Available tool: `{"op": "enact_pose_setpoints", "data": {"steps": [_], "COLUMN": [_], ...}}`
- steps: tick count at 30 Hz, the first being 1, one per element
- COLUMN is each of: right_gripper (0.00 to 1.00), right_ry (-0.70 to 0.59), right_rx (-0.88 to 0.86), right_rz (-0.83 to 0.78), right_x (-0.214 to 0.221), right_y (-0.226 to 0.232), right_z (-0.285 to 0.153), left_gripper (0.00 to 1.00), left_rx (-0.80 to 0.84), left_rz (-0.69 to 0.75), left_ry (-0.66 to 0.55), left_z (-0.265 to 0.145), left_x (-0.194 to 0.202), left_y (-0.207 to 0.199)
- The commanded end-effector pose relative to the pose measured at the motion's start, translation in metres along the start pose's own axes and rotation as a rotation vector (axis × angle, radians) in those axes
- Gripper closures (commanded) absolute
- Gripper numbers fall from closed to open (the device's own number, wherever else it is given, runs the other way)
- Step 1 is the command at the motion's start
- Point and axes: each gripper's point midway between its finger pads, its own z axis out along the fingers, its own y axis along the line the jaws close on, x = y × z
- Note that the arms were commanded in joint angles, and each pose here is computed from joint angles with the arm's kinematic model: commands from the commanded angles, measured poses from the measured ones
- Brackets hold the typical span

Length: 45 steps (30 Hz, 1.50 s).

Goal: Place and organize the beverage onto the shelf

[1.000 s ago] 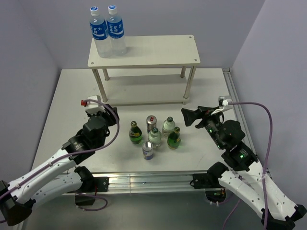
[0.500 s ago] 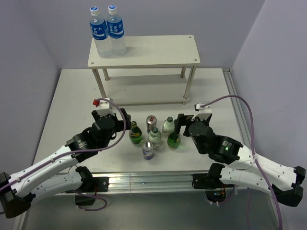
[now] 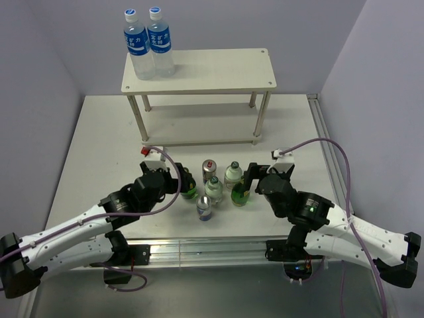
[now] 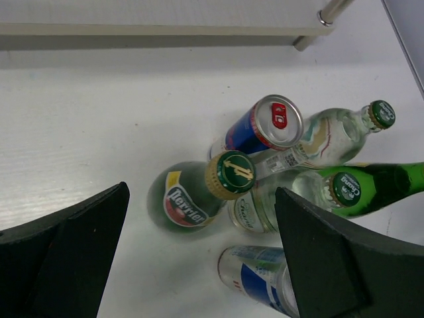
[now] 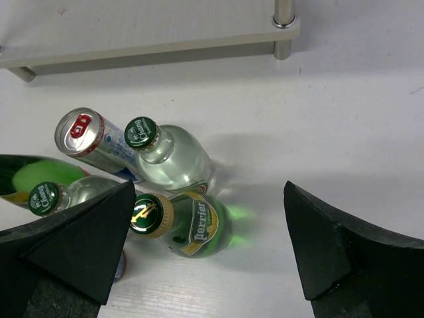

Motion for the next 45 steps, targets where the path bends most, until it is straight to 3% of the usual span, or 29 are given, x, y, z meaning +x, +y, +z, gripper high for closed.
{"op": "enact_pose_setpoints", "data": {"steps": [1,6,10,23,26,27,29,30,32,45], "right_gripper": [0.0,0.0,0.0,0.0,0.0,0.0,0.0,0.0,0.0,0.0], "right_ry": [-0.034,-0.031,-0.031,-0.03,-0.029,-0.029,-0.031,-0.028,-0.03,-0.034], "right_rx": [0.019,0.025,0.021,0.007,0.002,-0.002,-0.002,-0.007,-0.009,-0.029], "right_rz": [0.032,0.025,0.025,0.027,0.026,0.026,0.027,0.028,0.029,0.035], "right_x": [-0.004,0.0,0.001,0.006,0.006,0.006,0.006,0.007,0.007,0.008], "right_y": [-0.005,-0.009,-0.01,-0.012,-0.011,-0.011,-0.011,-0.01,-0.01,-0.009], "right_z": [-0.001,-0.001,-0.002,-0.003,-0.003,-0.003,-0.003,-0.003,-0.003,-0.004], "left_gripper": [0.02,0.03,0.13,0.35,0.47,0.57,0.67,0.82,1.0,1.0], "left_rx": [0.079,0.032,-0.072,-0.172,-0.186,-0.198,-0.208,-0.216,-0.234,-0.254], "left_rz": [-0.025,-0.007,-0.017,0.048,0.067,0.071,0.083,0.089,0.095,0.179], "left_ry": [-0.034,-0.034,-0.074,-0.121,-0.128,-0.132,-0.133,-0.133,-0.142,-0.264], "left_z": [0.007,0.022,0.031,0.054,0.057,0.059,0.061,0.062,0.063,0.059], "left_x": [-0.008,0.003,0.002,0.006,0.008,0.008,0.008,0.008,0.007,-0.047], "left_y": [-0.026,-0.025,-0.012,-0.01,-0.013,-0.013,-0.014,-0.015,-0.014,-0.028]}}
